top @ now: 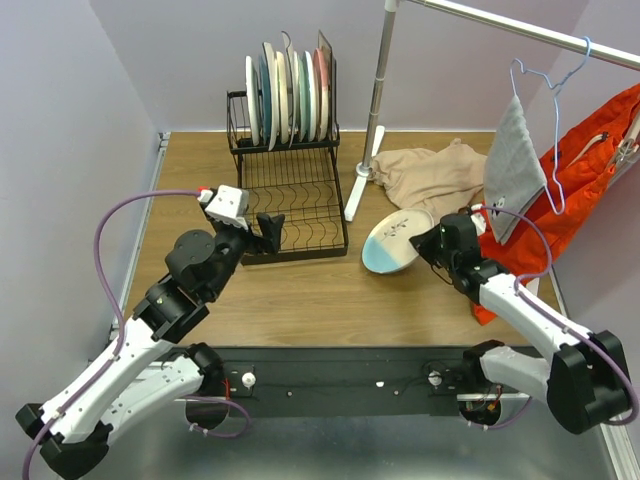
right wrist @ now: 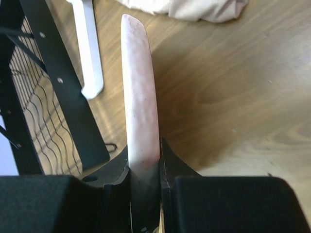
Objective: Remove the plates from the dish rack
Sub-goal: Place the plate at the center of the board.
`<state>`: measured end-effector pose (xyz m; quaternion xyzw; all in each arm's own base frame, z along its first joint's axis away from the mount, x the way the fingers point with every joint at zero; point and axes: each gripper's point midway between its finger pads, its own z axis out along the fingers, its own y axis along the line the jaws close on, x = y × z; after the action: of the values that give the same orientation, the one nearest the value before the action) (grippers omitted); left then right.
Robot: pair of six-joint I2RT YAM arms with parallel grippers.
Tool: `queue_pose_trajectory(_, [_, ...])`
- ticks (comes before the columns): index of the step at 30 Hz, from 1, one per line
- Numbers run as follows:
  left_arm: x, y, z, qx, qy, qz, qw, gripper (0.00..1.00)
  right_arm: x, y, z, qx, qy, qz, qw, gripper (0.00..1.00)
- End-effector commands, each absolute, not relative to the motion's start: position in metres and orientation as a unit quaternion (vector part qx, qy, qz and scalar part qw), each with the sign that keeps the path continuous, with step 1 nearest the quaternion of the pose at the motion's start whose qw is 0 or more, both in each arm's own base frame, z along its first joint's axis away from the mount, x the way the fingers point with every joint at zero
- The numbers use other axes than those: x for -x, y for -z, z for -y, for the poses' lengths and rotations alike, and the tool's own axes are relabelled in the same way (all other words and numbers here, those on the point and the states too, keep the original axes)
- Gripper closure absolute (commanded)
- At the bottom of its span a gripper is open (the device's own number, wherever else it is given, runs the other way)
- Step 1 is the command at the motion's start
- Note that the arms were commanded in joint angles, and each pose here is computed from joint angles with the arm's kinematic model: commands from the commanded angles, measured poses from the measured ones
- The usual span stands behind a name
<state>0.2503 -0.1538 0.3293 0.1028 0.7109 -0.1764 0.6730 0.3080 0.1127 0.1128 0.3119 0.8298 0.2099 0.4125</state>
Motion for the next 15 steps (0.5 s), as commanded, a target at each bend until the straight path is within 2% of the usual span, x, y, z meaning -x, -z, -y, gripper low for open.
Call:
queue_pose_trajectory(1, [-0.243,-0.341,0.147,-0.099,0.186,-0.690,0.693,0.13,-0.317,-0.093,-0.098,-0.354,-0.186,-0.816,0.419,0.79])
queue_pose_trajectory(2, [-0.243,-0.342,0.146,-0.097,0.186,-0.688,0.694,0.13,-0.315,-0.087,-0.097,-0.357,-0.181,-0.818,0.412,0.74])
queue_pose_trajectory(8, [-0.246,-0.343,0.137,-0.078,0.168,-0.690,0.700,0.13,-0.297,-0.062,-0.091,-0.369,-0.167,-0.826,0.392,0.59])
queue_pose_trajectory(15, [-0.245,-0.343,0.136,-0.078,0.168,-0.691,0.699,0.13,-0.277,-0.040,-0.087,-0.374,-0.161,-0.834,0.372,0.54])
